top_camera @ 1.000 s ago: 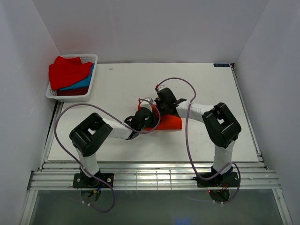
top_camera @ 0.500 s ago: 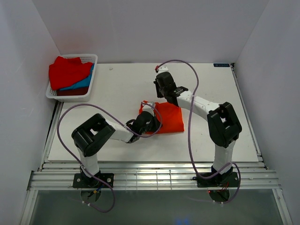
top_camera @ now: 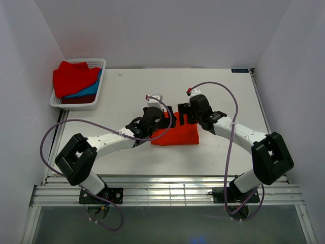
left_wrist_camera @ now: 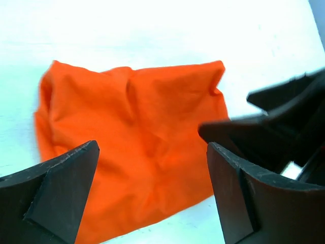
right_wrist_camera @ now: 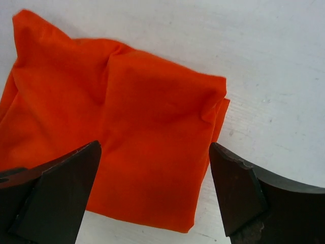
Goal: Fold and stack the t-shirts
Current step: Fold the tshirt, then neatly place the folded tshirt to the corner
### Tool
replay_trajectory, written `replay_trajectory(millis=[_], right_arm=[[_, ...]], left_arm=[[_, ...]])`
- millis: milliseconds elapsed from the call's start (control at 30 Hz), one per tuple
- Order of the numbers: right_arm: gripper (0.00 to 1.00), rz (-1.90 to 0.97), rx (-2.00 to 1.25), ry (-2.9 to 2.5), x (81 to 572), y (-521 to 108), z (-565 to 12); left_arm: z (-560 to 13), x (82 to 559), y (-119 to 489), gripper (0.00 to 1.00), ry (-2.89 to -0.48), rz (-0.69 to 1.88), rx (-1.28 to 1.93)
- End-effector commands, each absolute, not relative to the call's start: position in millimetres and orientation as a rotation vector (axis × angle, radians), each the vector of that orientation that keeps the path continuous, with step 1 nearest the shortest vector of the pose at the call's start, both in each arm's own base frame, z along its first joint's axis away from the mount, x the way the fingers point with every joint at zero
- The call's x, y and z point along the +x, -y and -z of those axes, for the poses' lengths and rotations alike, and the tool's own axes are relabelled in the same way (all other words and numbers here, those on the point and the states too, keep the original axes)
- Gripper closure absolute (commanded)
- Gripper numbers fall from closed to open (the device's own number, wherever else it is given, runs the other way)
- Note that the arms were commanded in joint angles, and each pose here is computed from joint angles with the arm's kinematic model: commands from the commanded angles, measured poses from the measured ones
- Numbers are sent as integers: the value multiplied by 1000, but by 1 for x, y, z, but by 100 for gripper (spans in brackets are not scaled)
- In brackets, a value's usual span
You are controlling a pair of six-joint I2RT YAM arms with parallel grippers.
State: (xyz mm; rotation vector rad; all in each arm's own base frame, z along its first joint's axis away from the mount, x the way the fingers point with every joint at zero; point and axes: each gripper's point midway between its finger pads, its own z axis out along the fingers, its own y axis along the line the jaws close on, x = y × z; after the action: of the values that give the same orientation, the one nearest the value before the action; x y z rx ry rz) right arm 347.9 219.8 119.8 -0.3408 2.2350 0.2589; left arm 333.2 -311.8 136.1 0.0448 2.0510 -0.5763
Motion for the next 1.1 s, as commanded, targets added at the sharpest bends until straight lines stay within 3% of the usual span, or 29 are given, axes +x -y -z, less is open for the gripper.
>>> replay_trajectory(millis=[0,233,500,800,1067], right_arm=[[7,-391,-351,-2269,336,-223,-109],[4,-530,-339,-2325,326,-209,-85],[4,-631,-248,-2348,328,-183,-64],[3,-876,-237,-2367,321,-202,-42],[3,-974,-253,-2372,307,-217,-35]], left_arm=[[-121,339,274,2,-2102,455,-4],[-96,337,286,21,-2150,558,48],[-68,336,290,26,-2197,552,53],[-25,331,271,29,-2323,395,2],[-22,328,272,31,-2326,421,-11]])
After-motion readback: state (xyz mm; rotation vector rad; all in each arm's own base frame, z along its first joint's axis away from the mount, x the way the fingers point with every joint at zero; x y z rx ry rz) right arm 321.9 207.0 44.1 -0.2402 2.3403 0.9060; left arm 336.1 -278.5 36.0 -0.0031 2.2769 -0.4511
